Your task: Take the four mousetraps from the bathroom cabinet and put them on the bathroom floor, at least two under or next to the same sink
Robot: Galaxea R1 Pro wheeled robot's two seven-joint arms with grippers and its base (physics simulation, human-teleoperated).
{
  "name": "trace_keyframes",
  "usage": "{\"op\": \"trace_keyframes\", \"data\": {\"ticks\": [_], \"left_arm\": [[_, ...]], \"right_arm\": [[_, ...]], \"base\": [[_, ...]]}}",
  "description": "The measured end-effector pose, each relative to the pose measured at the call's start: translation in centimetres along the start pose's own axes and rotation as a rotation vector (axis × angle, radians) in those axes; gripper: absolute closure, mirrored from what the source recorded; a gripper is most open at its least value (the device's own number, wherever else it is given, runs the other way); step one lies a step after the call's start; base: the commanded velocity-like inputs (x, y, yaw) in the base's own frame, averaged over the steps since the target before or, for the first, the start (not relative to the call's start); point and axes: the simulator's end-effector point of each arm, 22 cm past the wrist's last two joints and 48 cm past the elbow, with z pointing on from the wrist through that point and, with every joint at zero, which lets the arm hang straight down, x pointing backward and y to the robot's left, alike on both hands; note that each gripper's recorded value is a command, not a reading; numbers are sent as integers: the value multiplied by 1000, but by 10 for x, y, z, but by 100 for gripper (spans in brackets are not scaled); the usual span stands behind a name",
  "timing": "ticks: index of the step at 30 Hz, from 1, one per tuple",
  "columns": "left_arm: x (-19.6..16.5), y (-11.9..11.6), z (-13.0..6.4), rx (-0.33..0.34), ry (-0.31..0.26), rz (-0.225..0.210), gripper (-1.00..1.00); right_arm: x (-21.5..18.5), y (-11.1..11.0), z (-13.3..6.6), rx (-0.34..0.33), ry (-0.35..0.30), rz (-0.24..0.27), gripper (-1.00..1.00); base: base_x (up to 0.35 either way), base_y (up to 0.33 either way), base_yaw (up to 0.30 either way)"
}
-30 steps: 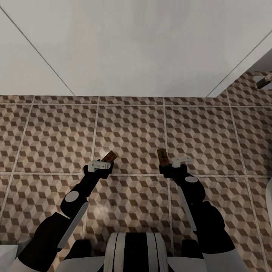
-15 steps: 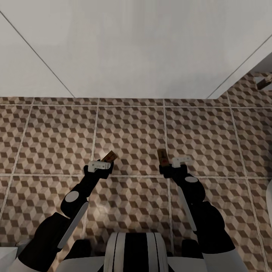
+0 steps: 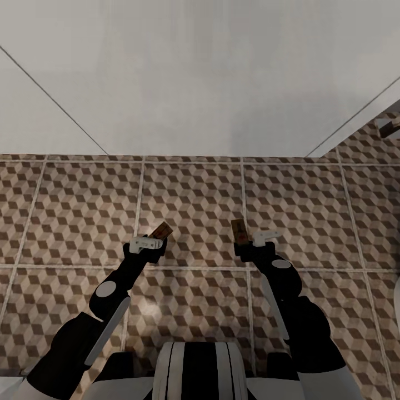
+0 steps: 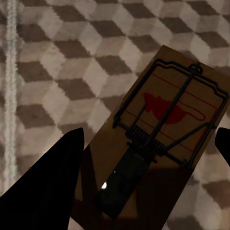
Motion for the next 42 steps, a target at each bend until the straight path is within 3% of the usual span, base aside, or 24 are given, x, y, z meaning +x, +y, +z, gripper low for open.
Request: {"op": "trace_keyframes", "data": {"ticks": [42], "left_arm": [[0, 0, 0, 0, 0, 0, 100]], "right_arm": [[0, 0, 0, 0, 0, 0, 100]], "base": [[34, 12, 0]]}}
